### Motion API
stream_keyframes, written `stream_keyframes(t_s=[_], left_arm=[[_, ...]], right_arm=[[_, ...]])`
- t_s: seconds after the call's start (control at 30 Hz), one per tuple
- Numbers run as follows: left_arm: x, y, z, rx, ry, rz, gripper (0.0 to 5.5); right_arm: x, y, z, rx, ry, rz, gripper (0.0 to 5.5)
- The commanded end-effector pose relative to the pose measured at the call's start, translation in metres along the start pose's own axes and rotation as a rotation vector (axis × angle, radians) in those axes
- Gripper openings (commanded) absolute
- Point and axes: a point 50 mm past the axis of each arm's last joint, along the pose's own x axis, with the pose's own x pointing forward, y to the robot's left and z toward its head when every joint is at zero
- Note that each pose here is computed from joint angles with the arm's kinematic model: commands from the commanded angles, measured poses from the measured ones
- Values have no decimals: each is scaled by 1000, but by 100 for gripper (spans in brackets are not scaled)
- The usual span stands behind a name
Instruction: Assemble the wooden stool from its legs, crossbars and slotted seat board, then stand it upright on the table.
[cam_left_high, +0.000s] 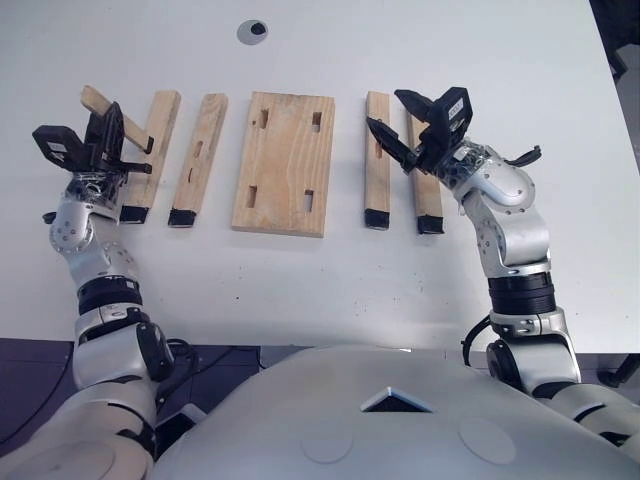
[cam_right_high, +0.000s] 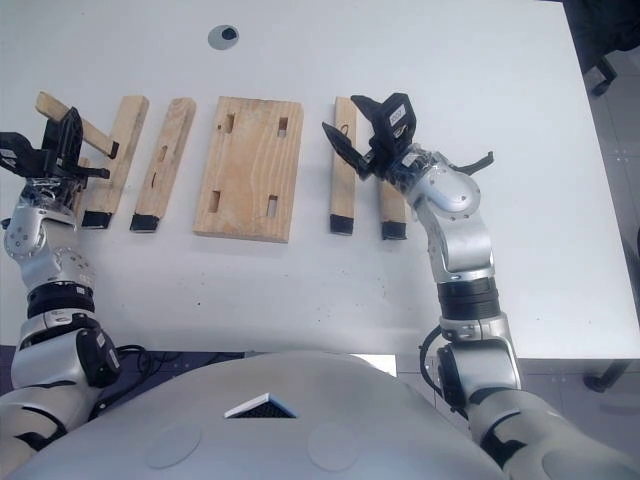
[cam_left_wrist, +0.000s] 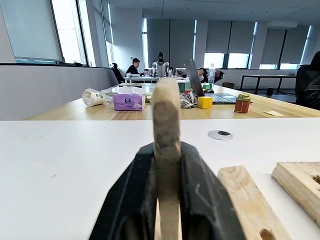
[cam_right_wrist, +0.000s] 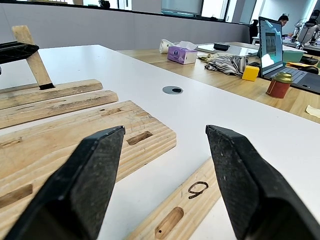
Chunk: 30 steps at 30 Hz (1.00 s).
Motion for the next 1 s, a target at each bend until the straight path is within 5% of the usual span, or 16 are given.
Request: stream_keyframes(t_s=[0.03, 0.13, 0.3, 0.53, 0.8, 1.0], left_arm=[[-33, -16, -40, -91, 259, -47, 36], [-22, -12, -15, -34, 197, -51, 36], [-7, -6, 21, 16, 170, -38, 128], [-41, -11, 6, 29, 381, -46, 228], [-49, -4, 0, 49, 446, 39, 352], [-54, -2, -8, -12, 513, 55, 333]], right_arm=[[-5, -4, 1, -36, -2, -43, 298], [-7, -3, -1, -32, -8, -70, 298], [-10, 2, -4, -22, -14, -105, 298], [-18, 5, -11, -14, -1, -143, 298], [-16, 3, -8, -31, -7, -154, 298], [-11, -1, 1, -33, -41, -165, 298]])
